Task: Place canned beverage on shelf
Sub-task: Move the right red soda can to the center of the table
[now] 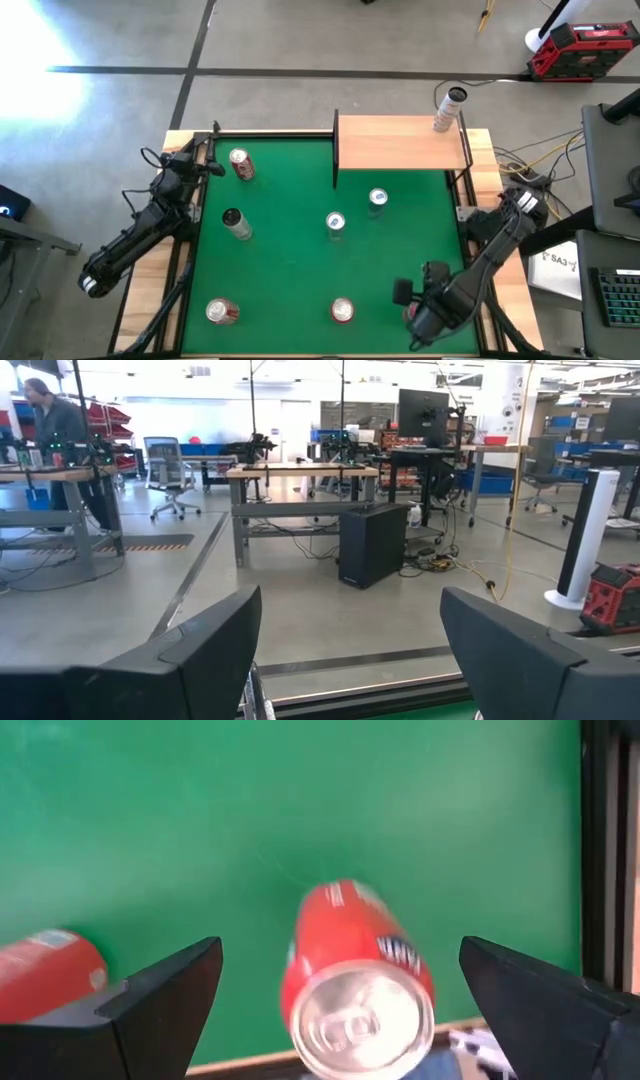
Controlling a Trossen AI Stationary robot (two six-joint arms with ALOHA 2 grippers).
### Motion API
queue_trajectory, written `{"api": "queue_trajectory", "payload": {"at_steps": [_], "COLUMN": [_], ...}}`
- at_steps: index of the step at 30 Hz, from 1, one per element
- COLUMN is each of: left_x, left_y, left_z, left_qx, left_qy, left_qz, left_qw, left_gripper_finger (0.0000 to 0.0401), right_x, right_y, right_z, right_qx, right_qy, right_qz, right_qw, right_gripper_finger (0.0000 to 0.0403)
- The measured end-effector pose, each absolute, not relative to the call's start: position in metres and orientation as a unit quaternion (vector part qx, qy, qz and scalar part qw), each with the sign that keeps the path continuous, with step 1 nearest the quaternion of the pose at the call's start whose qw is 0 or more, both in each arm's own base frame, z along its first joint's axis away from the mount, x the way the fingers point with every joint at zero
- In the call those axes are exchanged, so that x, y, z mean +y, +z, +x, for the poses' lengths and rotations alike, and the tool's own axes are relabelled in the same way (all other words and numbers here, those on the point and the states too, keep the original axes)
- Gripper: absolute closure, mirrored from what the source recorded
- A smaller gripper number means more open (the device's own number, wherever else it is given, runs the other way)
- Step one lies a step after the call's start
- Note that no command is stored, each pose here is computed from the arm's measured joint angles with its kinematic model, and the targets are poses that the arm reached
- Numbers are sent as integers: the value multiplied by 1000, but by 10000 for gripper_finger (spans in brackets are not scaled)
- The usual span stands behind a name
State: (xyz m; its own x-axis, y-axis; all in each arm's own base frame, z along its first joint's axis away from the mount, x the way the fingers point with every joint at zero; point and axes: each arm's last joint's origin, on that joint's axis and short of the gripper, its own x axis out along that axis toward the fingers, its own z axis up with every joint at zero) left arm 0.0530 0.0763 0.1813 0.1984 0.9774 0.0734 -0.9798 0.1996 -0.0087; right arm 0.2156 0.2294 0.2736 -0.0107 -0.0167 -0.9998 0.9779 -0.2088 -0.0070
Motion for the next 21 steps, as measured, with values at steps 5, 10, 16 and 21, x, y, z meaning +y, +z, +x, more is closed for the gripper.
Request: {"api": "queue_trajectory", "payload": {"at_steps": [5, 10, 16, 21], "left_x": [76, 76, 76, 76], "left_y": [181, 181, 181, 181], "left_z": [53, 53, 53, 53], "left_qx": [-31, -31, -31, -31], "left_qy": [632, 632, 632, 632], "left_qz": [20, 20, 20, 20], "left_qw": [774, 774, 774, 774], "left_gripper_finger": [108, 108, 108, 108], "right_x": [248, 256, 259, 262], "right_y": [263, 254, 244, 232], "right_z": [214, 217, 221, 224], "right_qx": [435, 410, 362, 322], "right_qy": [-555, -573, -613, -651], "right_qz": [567, 586, 605, 611], "right_qw": [427, 400, 357, 317], "right_gripper_finger": [3, 3, 3, 3]}}
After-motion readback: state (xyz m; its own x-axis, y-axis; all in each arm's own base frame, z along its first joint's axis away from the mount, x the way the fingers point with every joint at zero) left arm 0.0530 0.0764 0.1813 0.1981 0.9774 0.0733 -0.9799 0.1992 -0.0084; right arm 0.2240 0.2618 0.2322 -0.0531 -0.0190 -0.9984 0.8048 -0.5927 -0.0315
